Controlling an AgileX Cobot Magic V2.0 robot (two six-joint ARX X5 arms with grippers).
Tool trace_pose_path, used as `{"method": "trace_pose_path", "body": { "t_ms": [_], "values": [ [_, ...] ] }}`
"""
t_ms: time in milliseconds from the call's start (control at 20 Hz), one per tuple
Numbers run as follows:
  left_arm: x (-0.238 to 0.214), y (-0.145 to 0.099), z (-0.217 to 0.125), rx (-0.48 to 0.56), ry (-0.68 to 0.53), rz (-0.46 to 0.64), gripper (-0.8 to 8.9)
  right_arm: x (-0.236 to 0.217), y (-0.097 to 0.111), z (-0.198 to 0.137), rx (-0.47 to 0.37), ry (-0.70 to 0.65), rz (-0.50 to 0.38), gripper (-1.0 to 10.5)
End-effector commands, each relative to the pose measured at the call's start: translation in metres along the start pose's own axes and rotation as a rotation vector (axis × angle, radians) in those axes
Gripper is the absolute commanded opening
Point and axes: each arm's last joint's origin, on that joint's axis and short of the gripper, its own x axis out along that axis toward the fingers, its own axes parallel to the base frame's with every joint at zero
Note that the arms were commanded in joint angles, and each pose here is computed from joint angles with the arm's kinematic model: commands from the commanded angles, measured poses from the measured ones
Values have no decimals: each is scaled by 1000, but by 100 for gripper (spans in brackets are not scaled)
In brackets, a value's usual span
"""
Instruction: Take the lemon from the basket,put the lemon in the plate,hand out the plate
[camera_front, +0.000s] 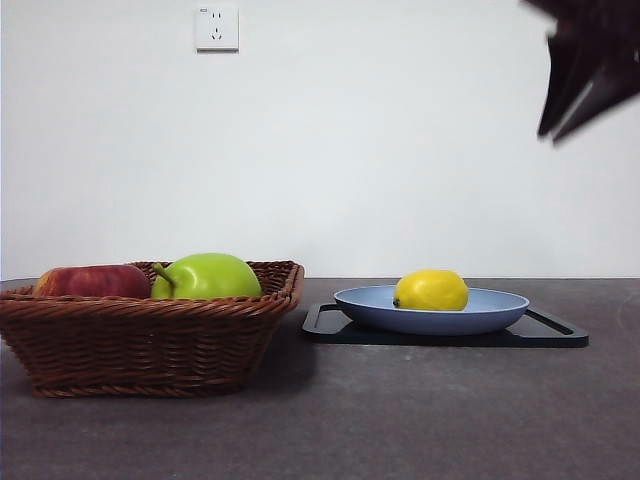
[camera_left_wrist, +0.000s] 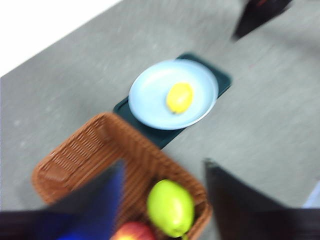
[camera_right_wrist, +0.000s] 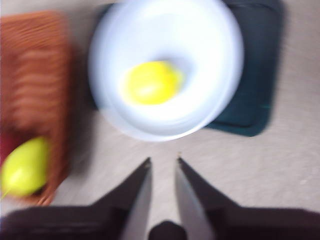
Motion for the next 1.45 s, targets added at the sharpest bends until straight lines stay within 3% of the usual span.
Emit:
{"method": "trace_pose_path", "body": {
  "t_ms": [50,150,250,400,550,800,1000,1150,1450],
  "values": [
    [10,1,4,57,20,32,34,-19,25,-8,-109,-43,-38,3],
    [17,8,4,73,43,65,6,-36,48,-22,-192,-101,-166,3],
    [21,17,1,52,60,102,6,-50,66,-41,-264,-162,-241,3],
    [21,32,-13,3,60,161,6,-61,77,-71,-338,-313,-234,3],
    [16,38,-43,-44,-39,174,6,-62,74,-106,-377,-529,-193,3],
    [5,33,-113,-129,-228,225,6,-44,49,-162,-360,-802,-207,3],
    [-7,24,-157,-216,-370,235,6,-27,32,-190,-311,-883,-187,3],
    [-16,22,-165,-219,-409,238,6,-25,30,-192,-253,-877,-162,3],
    [-17,22,-166,-215,-406,238,8,-23,30,-191,-249,-869,-167,3]
  ]
}}
